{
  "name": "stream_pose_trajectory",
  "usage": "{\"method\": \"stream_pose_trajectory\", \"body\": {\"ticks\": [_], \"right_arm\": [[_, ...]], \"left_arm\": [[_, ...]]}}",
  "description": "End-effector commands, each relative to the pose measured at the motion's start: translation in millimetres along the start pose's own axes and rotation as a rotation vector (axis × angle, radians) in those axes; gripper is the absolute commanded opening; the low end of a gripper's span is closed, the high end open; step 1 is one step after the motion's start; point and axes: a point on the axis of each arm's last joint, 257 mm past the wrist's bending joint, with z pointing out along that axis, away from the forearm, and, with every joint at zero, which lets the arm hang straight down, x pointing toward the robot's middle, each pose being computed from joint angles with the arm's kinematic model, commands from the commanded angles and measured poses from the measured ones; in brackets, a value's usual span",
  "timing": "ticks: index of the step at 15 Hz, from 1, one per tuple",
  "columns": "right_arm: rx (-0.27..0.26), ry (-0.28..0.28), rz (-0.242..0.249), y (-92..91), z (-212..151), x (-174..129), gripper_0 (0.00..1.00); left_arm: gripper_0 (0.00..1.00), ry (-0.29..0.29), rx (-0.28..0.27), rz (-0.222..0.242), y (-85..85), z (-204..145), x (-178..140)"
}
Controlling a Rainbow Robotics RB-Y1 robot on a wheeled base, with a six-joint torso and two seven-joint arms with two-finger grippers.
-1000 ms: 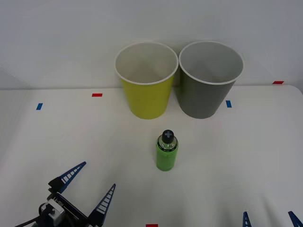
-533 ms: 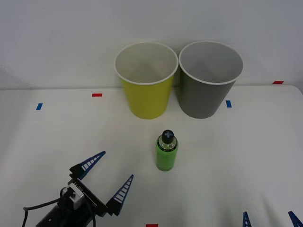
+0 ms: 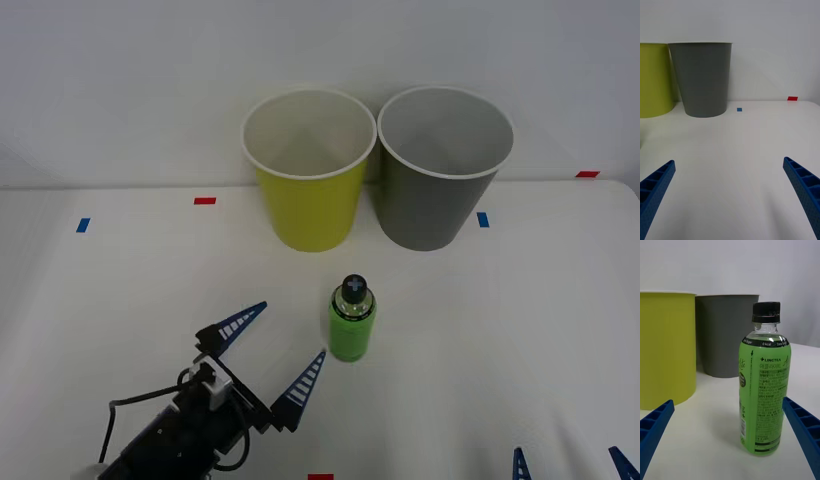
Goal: Put cans in the gray bin and PET bottles in the light green bin.
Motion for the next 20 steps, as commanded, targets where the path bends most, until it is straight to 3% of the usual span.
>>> {"method": "stream_pose_trajectory", "body": {"ticks": [1,3,7,14,20], "right_arm": [[0.000,0.000,0.000,0.0,0.0,0.0,1.00],[0.000,0.000,0.000,0.0,0.0,0.0,1.00],[0.000,0.000,0.000,0.0,0.0,0.0,1.00],[0.000,0.000,0.000,0.0,0.0,0.0,1.00],[0.000,0.000,0.000,0.0,0.0,0.0,1.00]], "left_arm": [[1.00,-0.010,0.030,-0.029,-18.7,8.7,-2.2],[1.00,-0.012,0.061,-0.033,-31.1,12.2,-2.8],[1.00,-0.007,0.093,-0.015,-40.0,24.7,-4.4],[1.00,-0.006,0.093,-0.029,-38.7,47.0,-10.3],[1.00,0.029,0.110,-0.020,-43.8,66.4,-7.3]]}}
